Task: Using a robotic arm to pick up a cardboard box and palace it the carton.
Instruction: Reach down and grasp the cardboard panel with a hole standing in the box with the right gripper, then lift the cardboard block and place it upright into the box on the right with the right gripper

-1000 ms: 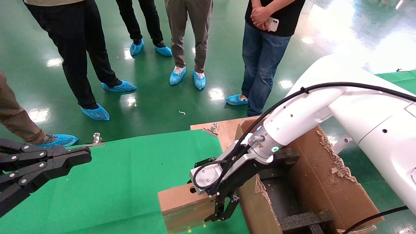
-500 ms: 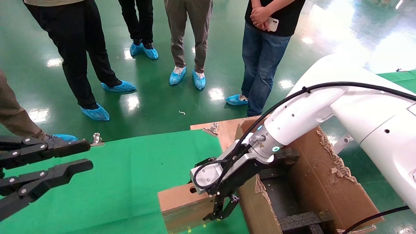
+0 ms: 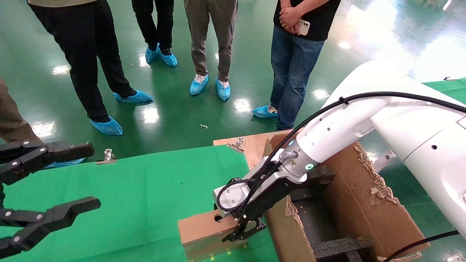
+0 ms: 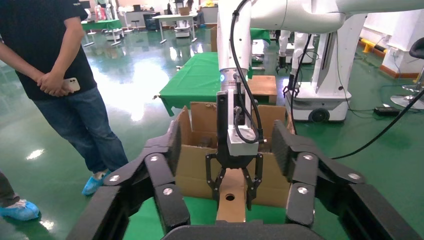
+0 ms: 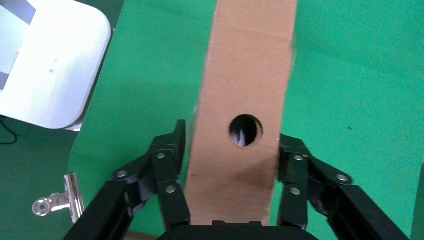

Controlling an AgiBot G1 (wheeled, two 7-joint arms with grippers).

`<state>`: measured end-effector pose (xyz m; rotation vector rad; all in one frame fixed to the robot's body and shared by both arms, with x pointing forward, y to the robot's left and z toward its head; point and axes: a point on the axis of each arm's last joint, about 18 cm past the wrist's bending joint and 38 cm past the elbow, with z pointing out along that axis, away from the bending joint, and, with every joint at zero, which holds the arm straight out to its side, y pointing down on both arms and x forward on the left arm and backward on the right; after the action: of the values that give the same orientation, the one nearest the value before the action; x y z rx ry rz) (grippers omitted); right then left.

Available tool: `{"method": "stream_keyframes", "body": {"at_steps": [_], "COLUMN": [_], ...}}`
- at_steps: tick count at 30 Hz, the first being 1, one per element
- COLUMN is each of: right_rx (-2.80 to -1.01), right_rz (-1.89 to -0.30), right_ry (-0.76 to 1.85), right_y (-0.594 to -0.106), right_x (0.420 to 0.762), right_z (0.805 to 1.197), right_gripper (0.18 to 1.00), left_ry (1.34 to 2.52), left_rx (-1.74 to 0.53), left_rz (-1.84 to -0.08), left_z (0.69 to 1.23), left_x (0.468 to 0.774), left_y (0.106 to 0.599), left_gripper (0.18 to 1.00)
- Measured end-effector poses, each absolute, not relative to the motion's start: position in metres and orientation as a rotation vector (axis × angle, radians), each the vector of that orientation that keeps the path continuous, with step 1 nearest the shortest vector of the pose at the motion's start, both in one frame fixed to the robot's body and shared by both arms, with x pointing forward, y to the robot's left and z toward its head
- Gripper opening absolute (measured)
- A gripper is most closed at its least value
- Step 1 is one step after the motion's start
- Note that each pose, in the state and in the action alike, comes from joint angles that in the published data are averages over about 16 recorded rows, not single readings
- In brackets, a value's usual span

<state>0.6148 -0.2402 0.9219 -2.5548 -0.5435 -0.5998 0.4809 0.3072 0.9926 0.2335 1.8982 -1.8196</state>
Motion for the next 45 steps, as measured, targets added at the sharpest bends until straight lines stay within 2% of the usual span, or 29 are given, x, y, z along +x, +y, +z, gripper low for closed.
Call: {"method": "stream_keyframes", "body": {"at_steps": [9,14,23,34,45], "right_rx": [-2.551,-2.534,-2.455,-2.345,-2.316], "right_rz": [-0.601,-0.618,-0.735,-0.943,-1.027], "right_ry": [-0.533,-0.506,-0.447,-0.451,-0.429], "right_y": [-0.24,-0.241,-0.249,-0.265,-0.284], "right_x": [0.615,0.617,0.621,0.61,0.599], "right_z": [0.922,0.929,0.98,1.08,1.116], "right_gripper": [0.487,0.403,0.359,0.351,0.348], "left_ry": [1.898,1.898,1.898,1.898,1.898], "left_rx": [0.234,0.234,0.234,0.234,0.234], "left_rz": [-1.82,-1.82,-1.82,-1.82,-1.82], "left_z": [0.993,0.993,0.993,0.993,0.993], "left_x": [0.481,0.481,0.481,0.481,0.481], "left_y": [0.307,0.307,0.307,0.307,0.307], "left_gripper": [0.773,0.869,0.971,1.0,1.001]}}
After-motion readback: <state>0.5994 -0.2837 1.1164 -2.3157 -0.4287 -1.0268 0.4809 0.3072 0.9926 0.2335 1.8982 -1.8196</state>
